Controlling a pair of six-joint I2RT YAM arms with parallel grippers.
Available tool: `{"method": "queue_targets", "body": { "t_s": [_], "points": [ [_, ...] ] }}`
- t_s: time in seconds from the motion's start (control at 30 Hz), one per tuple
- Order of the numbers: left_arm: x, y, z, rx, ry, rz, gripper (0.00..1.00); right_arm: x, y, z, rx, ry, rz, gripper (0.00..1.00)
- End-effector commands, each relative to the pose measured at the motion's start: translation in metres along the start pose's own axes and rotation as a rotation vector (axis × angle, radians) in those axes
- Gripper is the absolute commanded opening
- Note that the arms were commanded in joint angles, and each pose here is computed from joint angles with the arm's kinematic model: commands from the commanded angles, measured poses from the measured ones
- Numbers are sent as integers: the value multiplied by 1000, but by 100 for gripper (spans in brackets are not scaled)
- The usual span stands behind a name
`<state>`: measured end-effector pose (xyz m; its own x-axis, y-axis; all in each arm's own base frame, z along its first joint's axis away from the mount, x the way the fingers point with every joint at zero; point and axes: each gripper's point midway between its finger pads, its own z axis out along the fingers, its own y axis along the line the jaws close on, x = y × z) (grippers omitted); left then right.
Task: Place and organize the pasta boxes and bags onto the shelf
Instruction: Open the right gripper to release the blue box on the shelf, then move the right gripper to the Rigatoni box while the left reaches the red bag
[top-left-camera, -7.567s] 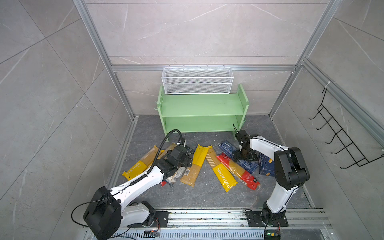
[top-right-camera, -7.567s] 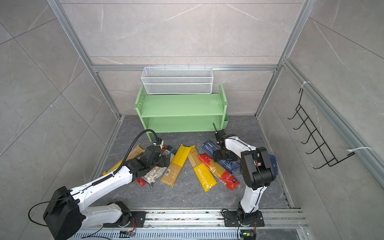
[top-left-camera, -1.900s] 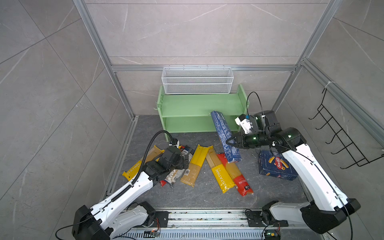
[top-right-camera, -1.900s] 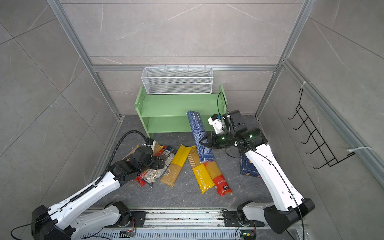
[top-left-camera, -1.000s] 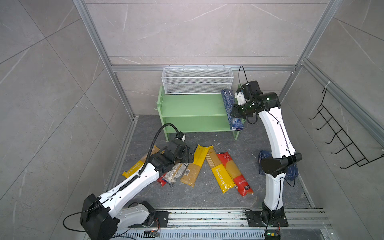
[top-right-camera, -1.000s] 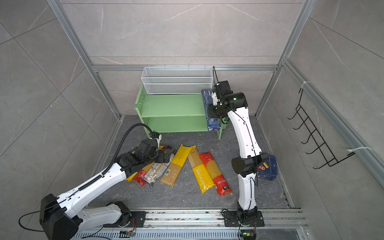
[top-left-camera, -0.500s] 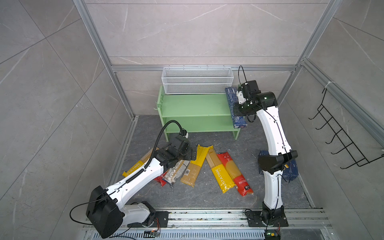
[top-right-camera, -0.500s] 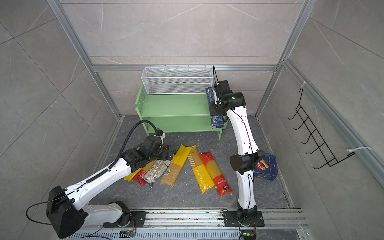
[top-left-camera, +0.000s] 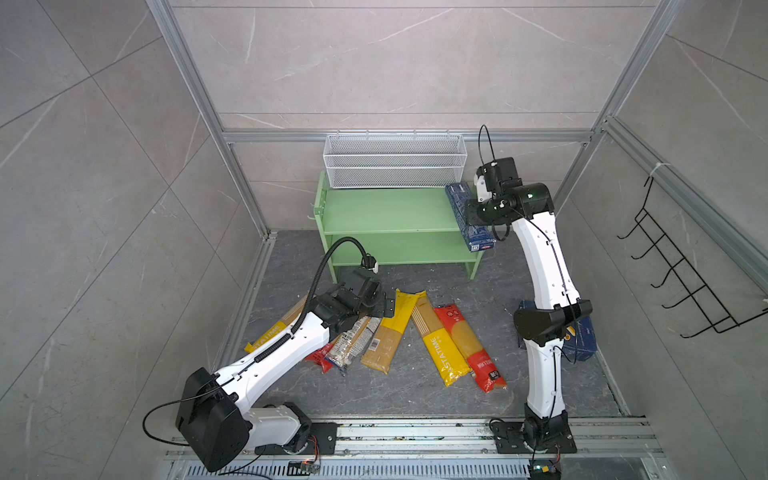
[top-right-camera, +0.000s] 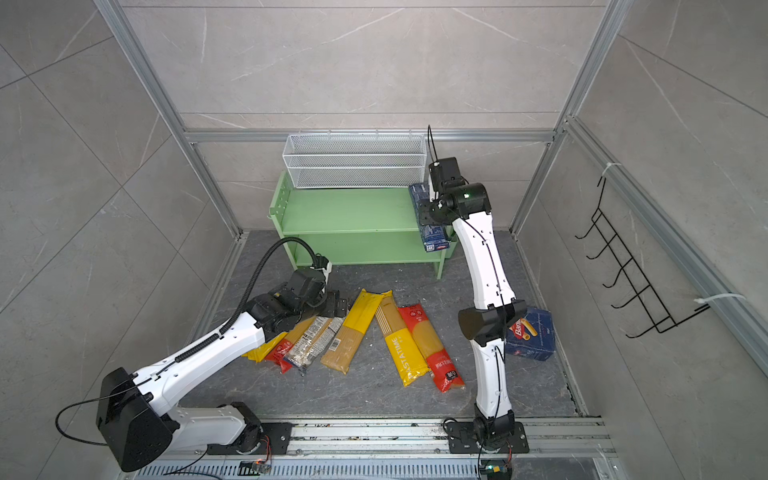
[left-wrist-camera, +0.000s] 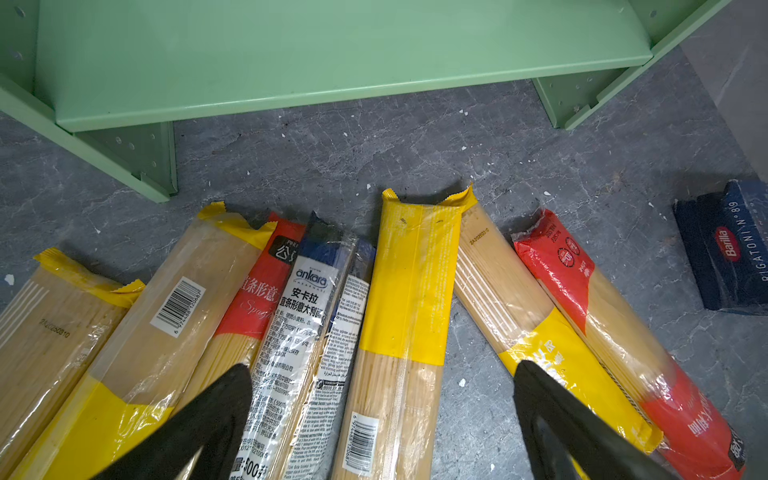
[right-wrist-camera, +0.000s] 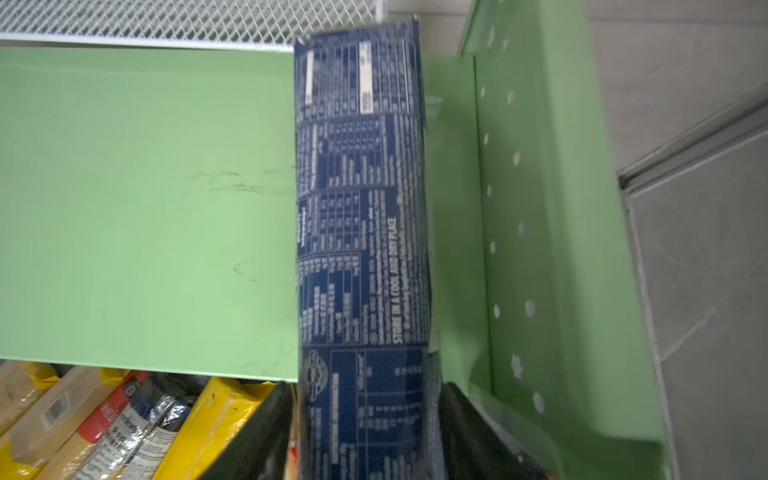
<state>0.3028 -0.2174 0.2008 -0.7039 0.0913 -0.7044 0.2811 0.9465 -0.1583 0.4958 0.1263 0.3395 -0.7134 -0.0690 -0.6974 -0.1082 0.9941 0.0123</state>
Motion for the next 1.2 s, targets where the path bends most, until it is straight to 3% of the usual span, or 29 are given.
{"method": "queue_targets", "body": {
  "t_s": [0.0,0.27,0.3,0.43,0.6,0.73,0.97,1.17],
  "points": [
    [-17,-4,-13,25,-50,-1,100,-18,-1,-8,-4,-76,18,66],
    [-16,-4,-21,40,-60,-18,100,-26,-6,-66,-16,-157,54,69],
    [-15,-4,-22,44,-60,-22,100,-24,-10,-77,-2,-164,64,79],
    [-11,-5,-22,47,-66,-32,100,3,-41,-106,143,-179,165,90],
    [-4,-23,-19,94,-62,-10,100,78,-89,-124,361,-169,347,92],
    [8,-51,-13,152,-38,33,100,142,-108,-126,478,-54,399,92],
    [30,-93,-3,238,11,84,100,226,-119,-113,556,59,537,93],
    [47,-122,5,289,43,121,100,267,-124,-83,596,112,541,93]
  ]
}}
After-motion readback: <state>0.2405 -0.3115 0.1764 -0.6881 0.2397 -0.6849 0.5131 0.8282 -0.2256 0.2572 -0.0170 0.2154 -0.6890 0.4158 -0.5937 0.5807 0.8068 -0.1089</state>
